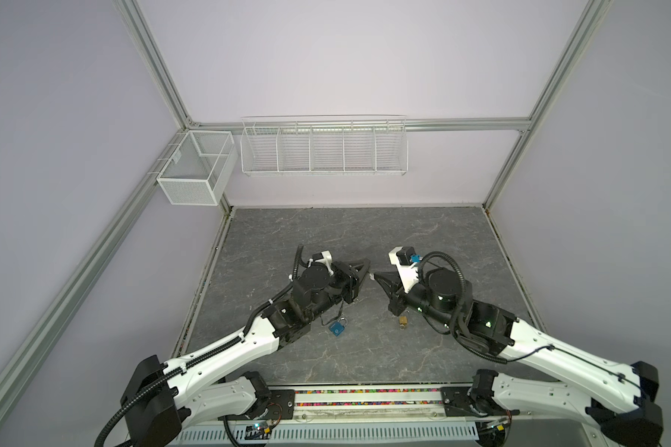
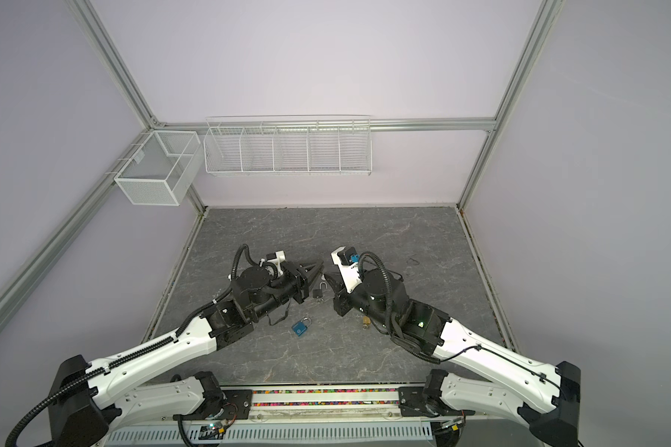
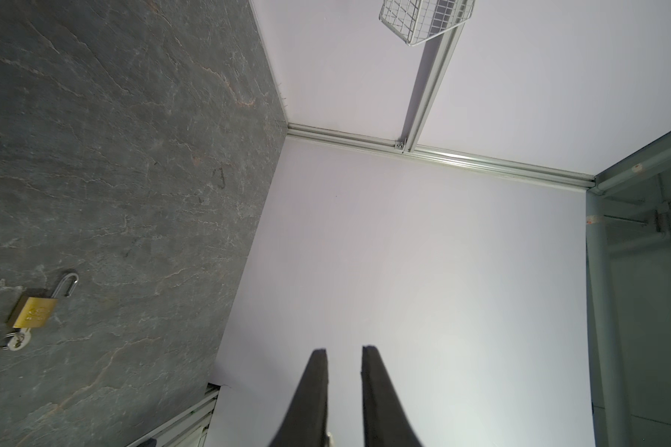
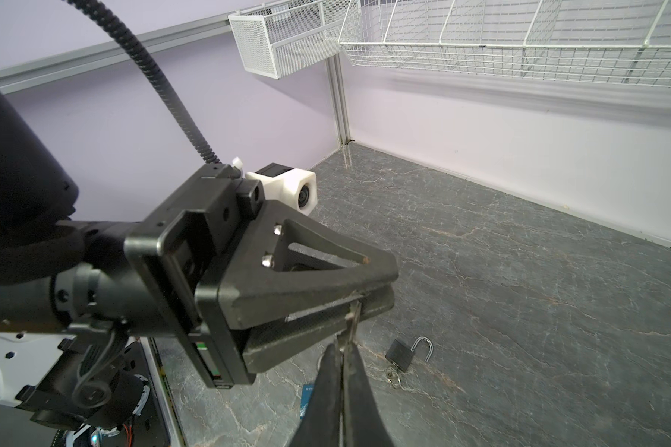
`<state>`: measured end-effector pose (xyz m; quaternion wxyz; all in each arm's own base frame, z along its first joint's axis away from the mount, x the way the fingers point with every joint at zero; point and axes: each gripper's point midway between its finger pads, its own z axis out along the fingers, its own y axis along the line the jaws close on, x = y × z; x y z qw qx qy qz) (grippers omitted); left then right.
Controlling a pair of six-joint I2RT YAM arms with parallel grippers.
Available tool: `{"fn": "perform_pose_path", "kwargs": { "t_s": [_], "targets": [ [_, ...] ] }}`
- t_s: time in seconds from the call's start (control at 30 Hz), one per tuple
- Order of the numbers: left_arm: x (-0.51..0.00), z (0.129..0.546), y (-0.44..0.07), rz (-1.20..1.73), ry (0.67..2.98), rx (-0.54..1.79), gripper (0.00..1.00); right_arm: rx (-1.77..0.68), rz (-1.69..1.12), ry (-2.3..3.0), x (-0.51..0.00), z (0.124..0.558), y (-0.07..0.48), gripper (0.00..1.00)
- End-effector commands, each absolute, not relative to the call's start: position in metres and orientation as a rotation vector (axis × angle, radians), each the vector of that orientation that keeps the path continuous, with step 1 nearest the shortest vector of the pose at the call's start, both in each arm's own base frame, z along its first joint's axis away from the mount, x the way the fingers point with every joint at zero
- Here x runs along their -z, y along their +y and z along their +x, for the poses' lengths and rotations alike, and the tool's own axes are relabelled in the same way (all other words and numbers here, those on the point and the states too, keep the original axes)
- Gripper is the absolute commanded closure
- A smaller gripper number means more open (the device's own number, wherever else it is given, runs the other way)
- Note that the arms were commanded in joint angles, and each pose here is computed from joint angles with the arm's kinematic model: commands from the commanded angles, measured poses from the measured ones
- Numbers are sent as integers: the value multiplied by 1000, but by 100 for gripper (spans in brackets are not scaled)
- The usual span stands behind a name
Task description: Unlock with the key
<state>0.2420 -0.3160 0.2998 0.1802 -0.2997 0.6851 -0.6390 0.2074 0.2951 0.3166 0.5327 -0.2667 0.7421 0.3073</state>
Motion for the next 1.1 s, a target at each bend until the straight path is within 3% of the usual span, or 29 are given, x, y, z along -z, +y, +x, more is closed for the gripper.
{"fn": "perform_pose_path", "kwargs": {
  "t_s": [0.0, 0.17, 0.6, 0.73, 0.93, 1.07],
  "targets": [
    [-315, 241, -316, -837, 1908, 1837, 83, -715, -657, 1748, -315, 211, 296, 94],
    [-314, 240, -317, -828, 1924, 1824, 82, -710, -658, 1740, -317, 213, 298, 93],
    [-310, 242, -315, -832, 1932, 1787, 99, -673, -677, 1752, -311, 217, 296, 93],
    [-311, 243, -314, -809, 1938, 1753, 100, -672, -681, 1748, -314, 216, 295, 92],
    [-329, 249, -308, -665, 1916, 1617, 100, -692, -677, 1760, -325, 209, 283, 59],
    [-356, 254, -307, -457, 1830, 1525, 100, -815, -646, 1808, -337, 201, 270, 46]
  ]
}}
